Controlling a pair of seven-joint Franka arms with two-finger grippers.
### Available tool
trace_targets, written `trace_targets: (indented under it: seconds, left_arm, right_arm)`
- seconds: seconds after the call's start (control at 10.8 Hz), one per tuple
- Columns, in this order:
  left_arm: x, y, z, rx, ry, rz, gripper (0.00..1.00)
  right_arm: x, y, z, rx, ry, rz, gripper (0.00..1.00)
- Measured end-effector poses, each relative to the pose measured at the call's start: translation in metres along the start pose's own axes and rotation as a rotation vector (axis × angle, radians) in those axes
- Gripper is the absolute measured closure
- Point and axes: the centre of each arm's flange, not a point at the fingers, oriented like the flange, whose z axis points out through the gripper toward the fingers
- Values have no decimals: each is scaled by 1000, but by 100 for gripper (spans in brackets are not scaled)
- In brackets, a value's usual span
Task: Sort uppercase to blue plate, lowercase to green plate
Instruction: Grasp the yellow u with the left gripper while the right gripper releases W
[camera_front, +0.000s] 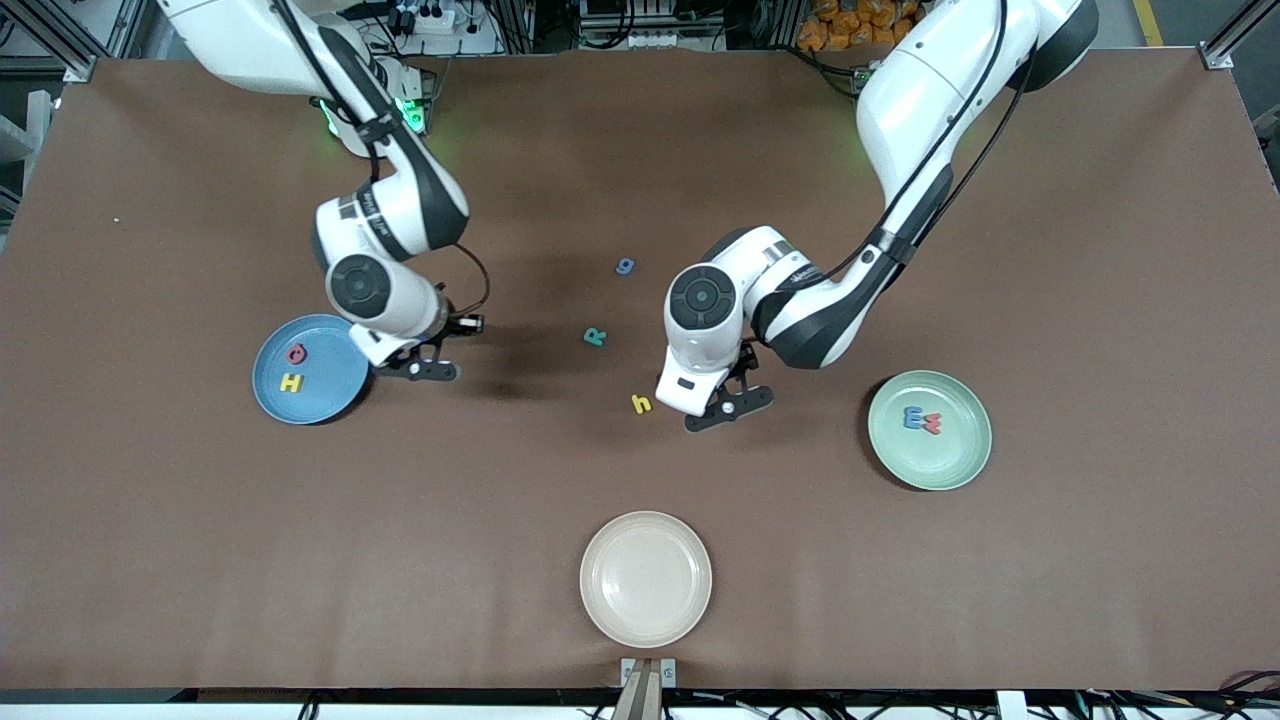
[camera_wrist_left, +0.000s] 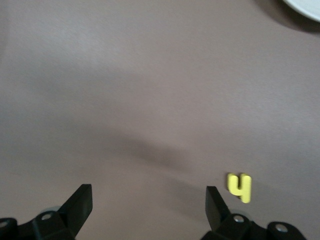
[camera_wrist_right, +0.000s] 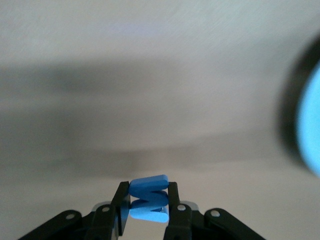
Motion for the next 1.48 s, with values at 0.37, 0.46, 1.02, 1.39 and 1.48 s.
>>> trace_targets:
  seconds: [0.37, 0.46, 1.02, 1.39, 1.48]
  left_arm:
    - [-14, 22, 15, -60, 3, -17, 7]
    - [-19, 27, 20, -77, 3, -12, 8]
    - [-32, 44, 45, -107, 53, 13, 19]
    - [-29, 51, 50, -137, 56, 9, 22]
    - [-31, 53, 53, -142, 54, 10, 24]
  right_arm:
    - [32, 90, -15, -15, 23, -151, 65]
    - [36, 116, -16, -24, 25, -181, 65]
    - [40, 197, 6, -48, 16, -227, 65]
    - [28, 203, 46, -57, 18, -246, 65]
    - [27, 203, 48, -56, 14, -251, 65]
